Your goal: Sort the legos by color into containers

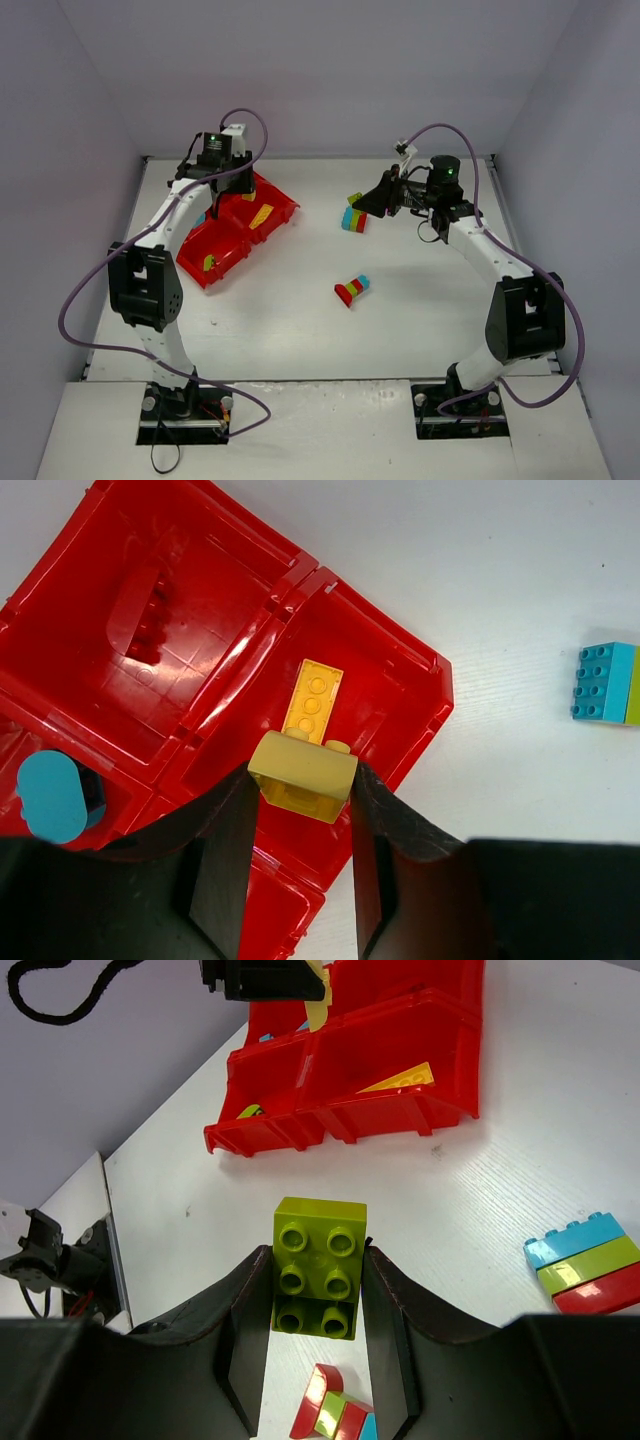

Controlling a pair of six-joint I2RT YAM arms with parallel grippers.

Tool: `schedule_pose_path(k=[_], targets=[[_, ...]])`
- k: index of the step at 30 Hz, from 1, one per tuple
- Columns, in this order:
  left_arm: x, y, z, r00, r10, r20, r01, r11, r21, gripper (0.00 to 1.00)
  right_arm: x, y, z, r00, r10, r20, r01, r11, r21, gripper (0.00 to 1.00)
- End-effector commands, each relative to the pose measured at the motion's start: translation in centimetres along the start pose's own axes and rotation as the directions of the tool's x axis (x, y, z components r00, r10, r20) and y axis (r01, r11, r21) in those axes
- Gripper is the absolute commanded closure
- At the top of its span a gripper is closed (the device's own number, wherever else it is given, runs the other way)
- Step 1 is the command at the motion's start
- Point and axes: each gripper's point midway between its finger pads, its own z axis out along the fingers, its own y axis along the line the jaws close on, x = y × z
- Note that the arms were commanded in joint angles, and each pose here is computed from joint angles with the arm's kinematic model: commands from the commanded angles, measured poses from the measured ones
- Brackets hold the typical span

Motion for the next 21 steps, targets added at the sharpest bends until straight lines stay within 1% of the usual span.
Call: schedule_pose_path(k=[1,9,15,16,17,21], targets=[[-3.3,-0.7,-1.1,0.996,0.017,0.092,-0.017,1.000,0.004,0.93,-2.9,1.6,-0.9,0.992,-0.107,0.069,0.108,0.994,-0.008,1.00],[-3.1,-0.6,-0.5,0.996,0.019,0.082,-0.020,1.000,0.001,0.93,-2.8,1.5,-0.9,0.992,-0.106,0.065,0.106,0.994,-0.003,1.00],[-2.4,-0.4,0.7,0.998,0.020,0.052,-0.020,1.000,-0.005,0.93,-2.4,1.4,-1.1,0.993,-0.107,0.055,0.107,0.994,0.012,1.00],[-2.1,-0.4,1.0,0.999,0.021,0.046,-0.020,1.000,-0.006,0.92,-2.4,1.3,-1.1,0.993,-0.109,0.055,0.108,0.994,0.015,1.00],[-2.1,-0.2,1.3,0.999,0.020,0.045,-0.019,1.000,-0.011,0.88,-2.4,1.3,-1.1,0.993,-0.108,0.054,0.107,0.994,0.015,1.00],[-1.8,0.0,2.4,0.999,0.023,0.030,-0.022,0.999,-0.026,0.86,-2.4,1.2,-1.0,0.993,-0.105,0.052,0.105,0.994,0.012,1.00]])
